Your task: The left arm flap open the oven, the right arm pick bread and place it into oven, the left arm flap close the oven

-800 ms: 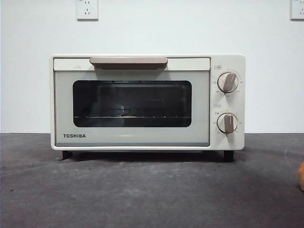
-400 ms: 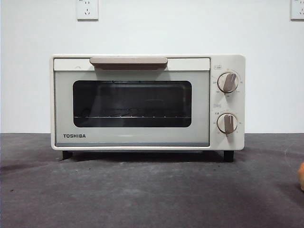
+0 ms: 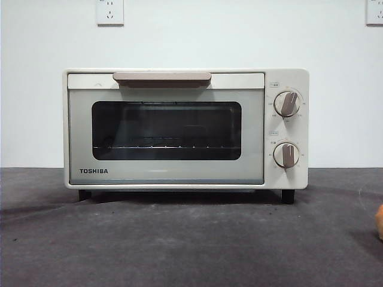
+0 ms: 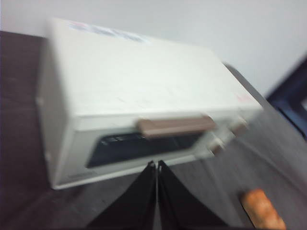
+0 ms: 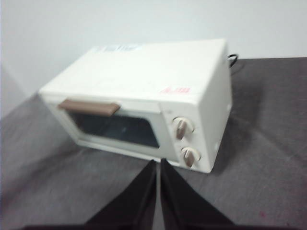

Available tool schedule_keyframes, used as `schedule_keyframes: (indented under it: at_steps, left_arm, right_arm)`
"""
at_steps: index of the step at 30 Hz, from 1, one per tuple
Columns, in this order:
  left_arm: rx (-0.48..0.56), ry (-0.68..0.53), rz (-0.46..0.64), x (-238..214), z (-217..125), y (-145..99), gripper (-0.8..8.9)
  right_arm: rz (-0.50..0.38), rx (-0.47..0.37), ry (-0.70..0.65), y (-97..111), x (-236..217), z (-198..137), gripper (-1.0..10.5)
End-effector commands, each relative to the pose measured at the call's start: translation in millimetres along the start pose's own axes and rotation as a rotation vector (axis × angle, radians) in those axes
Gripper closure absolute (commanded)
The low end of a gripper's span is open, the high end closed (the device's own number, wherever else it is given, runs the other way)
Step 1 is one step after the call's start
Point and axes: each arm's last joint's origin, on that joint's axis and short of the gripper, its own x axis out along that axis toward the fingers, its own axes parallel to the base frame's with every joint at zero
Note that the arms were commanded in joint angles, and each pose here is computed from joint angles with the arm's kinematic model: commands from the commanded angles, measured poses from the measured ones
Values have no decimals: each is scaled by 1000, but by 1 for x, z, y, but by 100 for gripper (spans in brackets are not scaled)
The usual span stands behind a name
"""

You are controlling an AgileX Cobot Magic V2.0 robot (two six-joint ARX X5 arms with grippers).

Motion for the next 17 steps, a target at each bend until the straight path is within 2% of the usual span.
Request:
schedule_keyframes:
  at_steps: [1, 4, 8, 14, 17]
  left_arm:
    - [101, 26, -54, -3, 11, -11, 803]
    - [156, 69, -111, -6, 15, -19, 803]
    - [182, 58, -156, -10, 16, -26, 803]
    - [195, 29, -169, -12, 18, -28, 802]
    - [198, 20, -171, -12, 19, -29, 756]
  right_arm:
    - [38, -103, 37, 5, -1, 9, 936]
    - [78, -120, 62, 8, 0, 14, 935]
    - [146, -124, 68, 11, 1, 16, 935]
    - [150, -122, 70, 11, 1, 15, 934]
    - [138, -122, 68, 10, 2, 16, 847]
